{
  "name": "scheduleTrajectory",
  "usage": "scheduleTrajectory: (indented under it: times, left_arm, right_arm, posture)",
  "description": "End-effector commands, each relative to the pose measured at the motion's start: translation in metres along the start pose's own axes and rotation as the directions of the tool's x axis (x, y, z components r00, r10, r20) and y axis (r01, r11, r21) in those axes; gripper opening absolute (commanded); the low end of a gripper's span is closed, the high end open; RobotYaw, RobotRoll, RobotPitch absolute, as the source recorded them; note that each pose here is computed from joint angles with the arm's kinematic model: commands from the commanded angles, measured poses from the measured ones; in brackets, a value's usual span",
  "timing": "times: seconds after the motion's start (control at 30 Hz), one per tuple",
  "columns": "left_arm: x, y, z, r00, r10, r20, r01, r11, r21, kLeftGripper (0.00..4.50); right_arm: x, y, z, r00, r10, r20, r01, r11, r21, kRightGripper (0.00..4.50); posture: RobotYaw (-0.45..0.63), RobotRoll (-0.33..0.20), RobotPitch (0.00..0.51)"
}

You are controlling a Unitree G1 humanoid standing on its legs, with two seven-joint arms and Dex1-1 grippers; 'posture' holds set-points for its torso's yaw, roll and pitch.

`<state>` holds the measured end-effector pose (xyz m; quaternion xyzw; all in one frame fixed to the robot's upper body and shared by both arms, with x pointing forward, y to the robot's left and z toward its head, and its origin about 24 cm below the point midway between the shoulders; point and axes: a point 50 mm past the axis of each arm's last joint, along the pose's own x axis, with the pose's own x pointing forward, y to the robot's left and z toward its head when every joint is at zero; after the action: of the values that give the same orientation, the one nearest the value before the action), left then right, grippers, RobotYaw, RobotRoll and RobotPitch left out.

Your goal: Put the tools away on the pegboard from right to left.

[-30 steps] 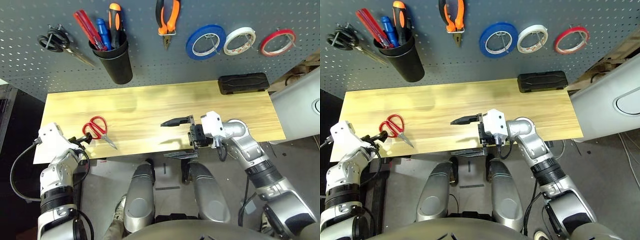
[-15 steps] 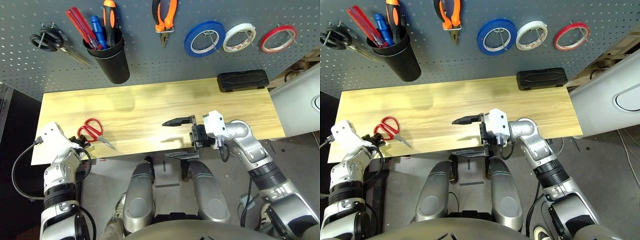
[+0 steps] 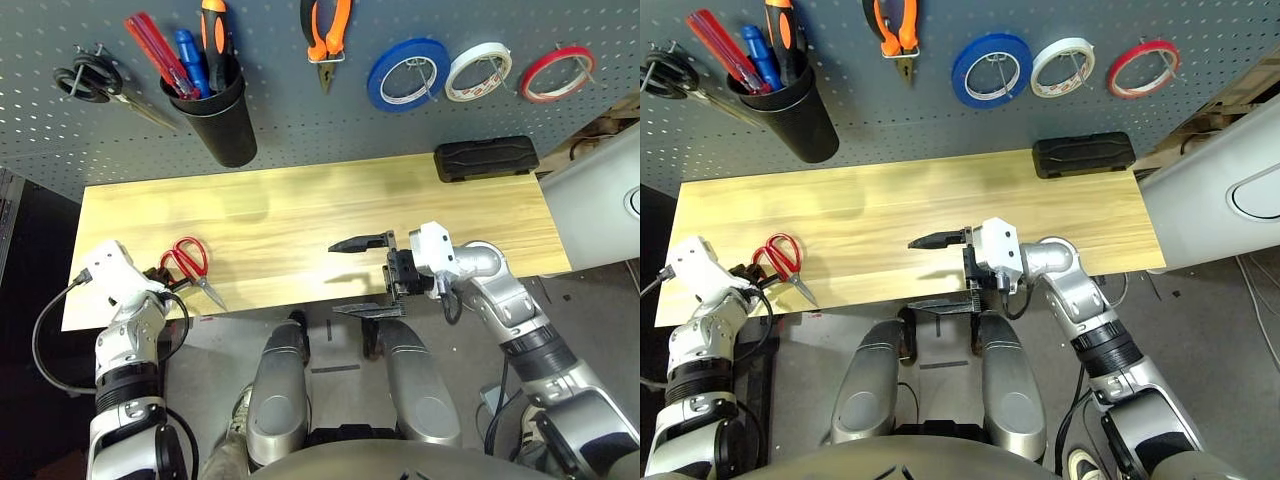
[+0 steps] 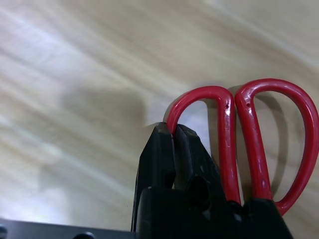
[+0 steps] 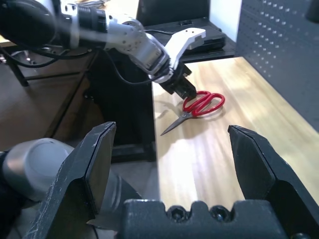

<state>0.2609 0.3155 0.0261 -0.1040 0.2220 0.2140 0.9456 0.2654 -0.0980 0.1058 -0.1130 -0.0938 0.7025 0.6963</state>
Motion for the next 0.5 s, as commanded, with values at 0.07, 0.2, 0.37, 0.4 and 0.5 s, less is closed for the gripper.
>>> scheduleTrajectory:
  times: [0.07, 0.2, 0.37, 0.4, 0.5]
  left_arm:
    - [-0.007, -0.004, 0.009, 0.998, -0.061, 0.031, 0.061, 0.998, -0.002, 0.03]
    - [-0.015, -0.005, 0.023, 0.991, -0.109, 0.071, 0.108, 0.994, 0.013, 0.03]
    - [-0.026, -0.006, 0.037, 0.975, -0.185, 0.119, 0.18, 0.982, 0.055, 0.03]
    - [-0.028, -0.006, 0.039, 0.972, -0.198, 0.127, 0.191, 0.979, 0.065, 0.03]
    - [-0.03, -0.008, 0.044, 0.964, -0.22, 0.151, 0.21, 0.975, 0.079, 0.03]
  right_arm:
    - [-0.015, -0.005, -0.003, 0.997, -0.074, 0.0, 0.074, 0.997, 0.017, 4.5]
    - [-0.03, -0.011, -0.002, 0.992, -0.126, -0.001, 0.126, 0.992, 0.026, 4.5]
    - [-0.05, -0.018, 0.001, 0.987, -0.16, 0.017, 0.159, 0.984, 0.076, 4.5]
    - [-0.053, -0.018, 0.002, 0.988, -0.147, 0.041, 0.142, 0.986, 0.09, 4.5]
    - [-0.063, -0.021, 0.002, 0.989, -0.141, 0.051, 0.135, 0.984, 0.112, 4.5]
  posture:
    - [0.08, 0.0, 0.35]
    - [0.08, 0.0, 0.321]
    - [0.08, 0.0, 0.267]
    - [0.08, 0.0, 0.261]
    - [0.09, 0.0, 0.214]
